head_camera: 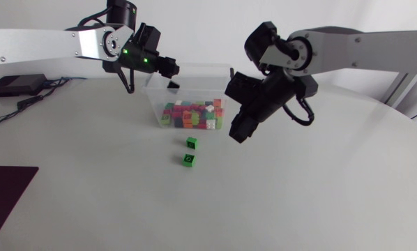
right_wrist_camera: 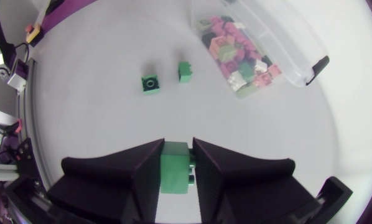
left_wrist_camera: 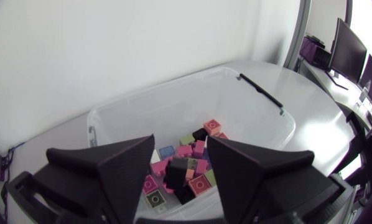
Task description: Place the duplo bricks in the container
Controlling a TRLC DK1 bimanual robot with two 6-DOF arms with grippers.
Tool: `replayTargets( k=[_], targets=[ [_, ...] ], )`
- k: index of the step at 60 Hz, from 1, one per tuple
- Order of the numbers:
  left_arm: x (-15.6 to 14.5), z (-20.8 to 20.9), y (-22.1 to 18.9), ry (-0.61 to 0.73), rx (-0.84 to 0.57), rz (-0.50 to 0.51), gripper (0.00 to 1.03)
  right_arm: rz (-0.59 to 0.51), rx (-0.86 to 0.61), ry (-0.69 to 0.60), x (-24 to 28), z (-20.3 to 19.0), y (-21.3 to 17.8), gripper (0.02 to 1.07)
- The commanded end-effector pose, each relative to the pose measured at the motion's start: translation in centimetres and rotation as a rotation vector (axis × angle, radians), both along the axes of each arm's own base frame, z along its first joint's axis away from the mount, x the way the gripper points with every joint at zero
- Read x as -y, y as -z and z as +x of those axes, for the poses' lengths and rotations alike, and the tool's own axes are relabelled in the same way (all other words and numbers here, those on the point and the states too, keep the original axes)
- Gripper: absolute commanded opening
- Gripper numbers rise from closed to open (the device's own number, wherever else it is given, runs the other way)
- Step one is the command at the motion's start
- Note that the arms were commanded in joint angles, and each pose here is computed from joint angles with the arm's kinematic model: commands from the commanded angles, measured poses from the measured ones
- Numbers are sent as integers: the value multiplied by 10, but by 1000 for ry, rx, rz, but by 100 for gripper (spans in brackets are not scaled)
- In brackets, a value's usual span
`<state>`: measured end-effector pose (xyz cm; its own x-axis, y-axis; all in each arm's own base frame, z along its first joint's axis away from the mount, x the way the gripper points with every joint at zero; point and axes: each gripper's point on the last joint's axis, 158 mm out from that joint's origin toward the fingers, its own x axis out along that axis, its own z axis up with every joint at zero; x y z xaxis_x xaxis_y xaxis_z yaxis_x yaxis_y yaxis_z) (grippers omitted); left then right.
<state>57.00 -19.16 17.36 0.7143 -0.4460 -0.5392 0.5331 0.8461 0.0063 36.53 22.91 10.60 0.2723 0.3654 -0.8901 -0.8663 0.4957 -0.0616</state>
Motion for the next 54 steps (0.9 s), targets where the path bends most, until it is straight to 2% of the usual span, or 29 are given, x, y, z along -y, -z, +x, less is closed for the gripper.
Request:
replayTargets(
  k=[1, 8, 14, 29, 42, 54],
  targets=[
    [0, 5, -21, -17, 47, -26, 98, 37, 23, 25, -2, 13, -18, 18],
    [-3, -9, -46, -11, 93, -31, 98, 77, 57, 56, -4, 33, -35, 18],
    [-2, -29, -49, 18, 97, -2, 98, 114, 80, 81, -7, 48, -50, 18],
    [-2, -92, -6, 158, 51, 152, 98, 192, 138, 139, -12, 88, -73, 18],
    [0, -125, 26, 248, -3, 194, 98, 243, 176, 165, -16, 114, -82, 18],
    [15, -161, 68, 387, -60, 265, 98, 280, 199, 186, -14, 139, -83, 18]
  ],
)
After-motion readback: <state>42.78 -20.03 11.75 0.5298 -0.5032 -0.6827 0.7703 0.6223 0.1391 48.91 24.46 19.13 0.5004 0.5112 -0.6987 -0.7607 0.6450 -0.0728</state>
